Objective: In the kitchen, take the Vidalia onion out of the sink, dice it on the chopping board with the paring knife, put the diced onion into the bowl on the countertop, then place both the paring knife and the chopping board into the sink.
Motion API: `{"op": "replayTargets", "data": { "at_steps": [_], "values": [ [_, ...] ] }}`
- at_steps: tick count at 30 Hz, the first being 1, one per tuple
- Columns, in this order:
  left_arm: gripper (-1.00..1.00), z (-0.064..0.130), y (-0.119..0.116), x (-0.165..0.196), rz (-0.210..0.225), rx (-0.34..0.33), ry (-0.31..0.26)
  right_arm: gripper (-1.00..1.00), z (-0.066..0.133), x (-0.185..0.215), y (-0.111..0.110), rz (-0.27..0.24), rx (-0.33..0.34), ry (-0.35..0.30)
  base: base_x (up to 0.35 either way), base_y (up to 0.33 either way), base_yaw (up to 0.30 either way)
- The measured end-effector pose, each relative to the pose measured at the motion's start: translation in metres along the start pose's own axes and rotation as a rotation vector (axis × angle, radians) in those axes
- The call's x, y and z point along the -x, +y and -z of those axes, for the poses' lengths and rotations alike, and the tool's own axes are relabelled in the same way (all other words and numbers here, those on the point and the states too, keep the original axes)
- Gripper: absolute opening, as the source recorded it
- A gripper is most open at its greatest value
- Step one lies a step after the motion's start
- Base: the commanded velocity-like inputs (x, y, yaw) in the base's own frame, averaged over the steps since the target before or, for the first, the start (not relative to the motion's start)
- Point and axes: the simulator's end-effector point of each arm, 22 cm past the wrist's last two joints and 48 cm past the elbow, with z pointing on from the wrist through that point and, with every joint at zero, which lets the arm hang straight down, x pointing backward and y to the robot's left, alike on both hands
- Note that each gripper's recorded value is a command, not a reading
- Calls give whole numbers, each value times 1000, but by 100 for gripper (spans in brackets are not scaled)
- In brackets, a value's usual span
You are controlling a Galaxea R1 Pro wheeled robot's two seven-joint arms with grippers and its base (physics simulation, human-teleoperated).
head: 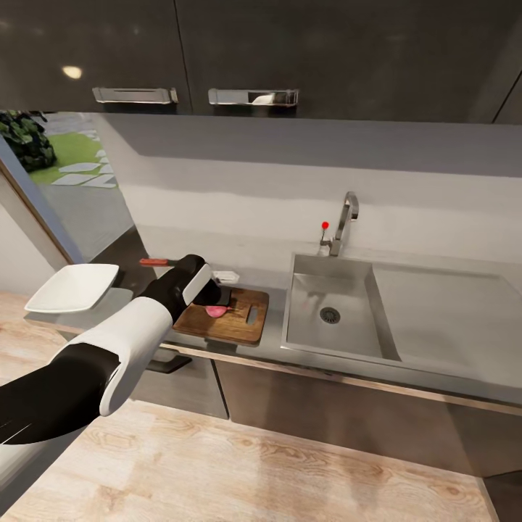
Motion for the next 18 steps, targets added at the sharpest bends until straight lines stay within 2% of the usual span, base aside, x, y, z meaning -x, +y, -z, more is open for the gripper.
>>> {"op": "replayTargets", "data": {
  "at_steps": [18],
  "values": [
    [-100,-1,0,1,-2,1,-3,100,1,-2,-1,3,1,4,0,0,0]
  ]
}}
